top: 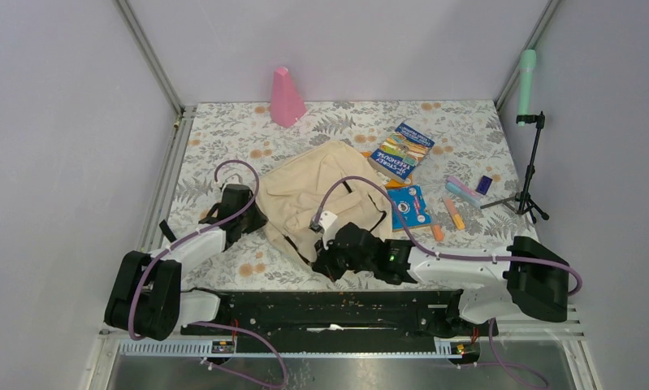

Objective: Pack the student bag
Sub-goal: Unzip the student bag at the center of the board.

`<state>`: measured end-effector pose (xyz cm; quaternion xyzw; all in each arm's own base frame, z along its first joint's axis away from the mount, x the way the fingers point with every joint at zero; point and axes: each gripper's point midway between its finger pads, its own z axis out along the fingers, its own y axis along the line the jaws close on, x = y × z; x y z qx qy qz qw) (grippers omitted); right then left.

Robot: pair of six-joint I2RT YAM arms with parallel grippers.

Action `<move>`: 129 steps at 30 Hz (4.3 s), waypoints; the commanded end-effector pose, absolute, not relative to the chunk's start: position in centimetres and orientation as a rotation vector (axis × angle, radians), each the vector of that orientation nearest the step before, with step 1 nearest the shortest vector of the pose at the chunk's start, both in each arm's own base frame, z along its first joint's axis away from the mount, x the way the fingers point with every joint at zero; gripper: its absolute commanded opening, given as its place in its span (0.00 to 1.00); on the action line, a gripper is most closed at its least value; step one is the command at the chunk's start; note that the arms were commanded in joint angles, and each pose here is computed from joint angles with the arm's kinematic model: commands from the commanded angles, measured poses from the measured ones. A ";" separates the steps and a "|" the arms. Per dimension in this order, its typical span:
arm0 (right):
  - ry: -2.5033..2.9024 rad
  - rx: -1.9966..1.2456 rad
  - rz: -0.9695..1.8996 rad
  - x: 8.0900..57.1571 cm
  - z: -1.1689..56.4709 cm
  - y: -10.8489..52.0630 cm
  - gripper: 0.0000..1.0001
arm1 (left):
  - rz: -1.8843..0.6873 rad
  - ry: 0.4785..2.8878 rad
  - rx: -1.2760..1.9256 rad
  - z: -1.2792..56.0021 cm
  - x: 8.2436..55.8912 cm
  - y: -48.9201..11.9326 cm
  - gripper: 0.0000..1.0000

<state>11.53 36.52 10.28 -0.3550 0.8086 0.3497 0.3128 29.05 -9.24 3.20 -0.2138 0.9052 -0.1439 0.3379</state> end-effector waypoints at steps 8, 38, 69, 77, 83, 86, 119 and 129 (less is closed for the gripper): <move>2.103 -0.860 0.858 11.9 11.9 34.1 0.00 | -0.273 2.254 -0.596 4.8 31.5 -6.0 0.00; 2.037 -0.670 0.782 13.8 16.2 30.6 0.00 | -0.270 2.142 -0.525 12.0 30.7 -5.2 0.77; 1.999 -0.420 0.912 17.0 18.1 28.4 0.00 | -0.812 1.848 1.260 17.3 18.4 -29.0 0.84; 2.003 -0.408 0.900 17.1 17.8 28.0 0.00 | -0.947 1.849 1.304 16.2 16.4 -30.5 0.85; 2.000 -0.398 0.900 17.2 17.9 28.0 0.00 | -0.961 1.868 1.316 15.4 16.0 -31.0 0.89; 2.002 -0.397 0.902 17.2 17.9 28.0 0.00 | -0.889 1.910 1.306 14.5 16.5 -31.0 0.86; 1.913 -0.142 0.523 21.5 21.2 21.4 0.00 | -0.642 1.949 1.321 15.1 18.2 -28.9 0.00; 1.917 -0.102 0.414 22.5 20.7 20.4 0.00 | -0.558 1.924 1.292 16.0 19.0 -27.8 0.00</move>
